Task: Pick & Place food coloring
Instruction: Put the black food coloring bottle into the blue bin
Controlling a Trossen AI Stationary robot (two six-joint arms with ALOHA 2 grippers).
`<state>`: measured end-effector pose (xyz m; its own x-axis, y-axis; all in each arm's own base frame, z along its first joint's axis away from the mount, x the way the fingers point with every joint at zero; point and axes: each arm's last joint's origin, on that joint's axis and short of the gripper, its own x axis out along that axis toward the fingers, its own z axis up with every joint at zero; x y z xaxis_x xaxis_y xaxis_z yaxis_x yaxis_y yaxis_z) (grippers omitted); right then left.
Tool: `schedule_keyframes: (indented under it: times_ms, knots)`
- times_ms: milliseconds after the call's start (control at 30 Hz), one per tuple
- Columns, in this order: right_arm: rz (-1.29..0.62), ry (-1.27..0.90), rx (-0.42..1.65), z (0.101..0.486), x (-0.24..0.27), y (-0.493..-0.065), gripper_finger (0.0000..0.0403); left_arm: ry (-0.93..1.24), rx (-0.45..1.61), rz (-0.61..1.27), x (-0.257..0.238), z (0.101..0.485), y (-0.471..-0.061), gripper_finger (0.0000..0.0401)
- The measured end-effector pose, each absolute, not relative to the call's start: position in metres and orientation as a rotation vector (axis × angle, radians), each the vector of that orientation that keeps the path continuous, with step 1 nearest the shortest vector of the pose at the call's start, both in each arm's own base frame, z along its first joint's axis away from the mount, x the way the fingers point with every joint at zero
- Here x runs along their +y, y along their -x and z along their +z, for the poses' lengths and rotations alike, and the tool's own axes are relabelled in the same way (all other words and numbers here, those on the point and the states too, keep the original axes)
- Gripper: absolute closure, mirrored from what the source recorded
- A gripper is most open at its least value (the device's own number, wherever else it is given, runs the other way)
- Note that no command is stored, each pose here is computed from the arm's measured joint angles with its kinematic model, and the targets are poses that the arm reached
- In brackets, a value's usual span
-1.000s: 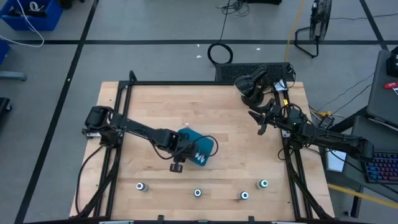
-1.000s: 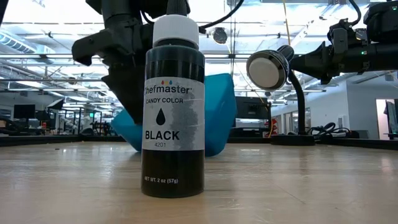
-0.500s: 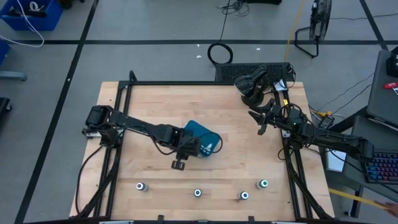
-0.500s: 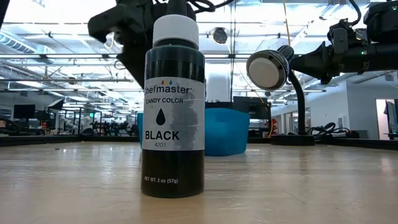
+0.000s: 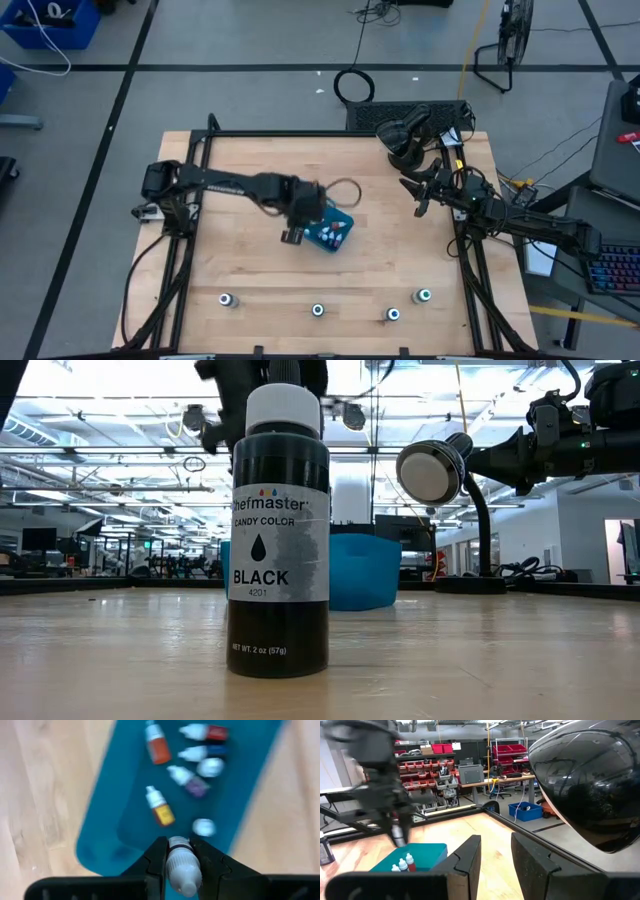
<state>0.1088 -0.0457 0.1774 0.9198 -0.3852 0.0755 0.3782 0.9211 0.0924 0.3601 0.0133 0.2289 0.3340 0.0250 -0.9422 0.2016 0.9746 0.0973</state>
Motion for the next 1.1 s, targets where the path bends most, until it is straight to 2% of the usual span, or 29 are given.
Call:
schedule_keyframes:
  times_ms: [133,333,1100]
  knots:
    - [-0.393,-0.077,-0.093,0.177,-0.046,-0.109,0.0303,-0.139,1.184,-0.094,0.041,0.219,-0.360,0.0336]
    - [-0.393,-0.077,-0.093,0.177,-0.046,-0.109,0.0303,-0.090,1.120,-0.104,0.056,0.201,-0.357,0.0336]
    - [-0.393,-0.077,-0.093,0.177,-0.046,-0.109,0.0303,-0.002,1.200,-0.071,0.056,0.154,-0.353,0.0336]
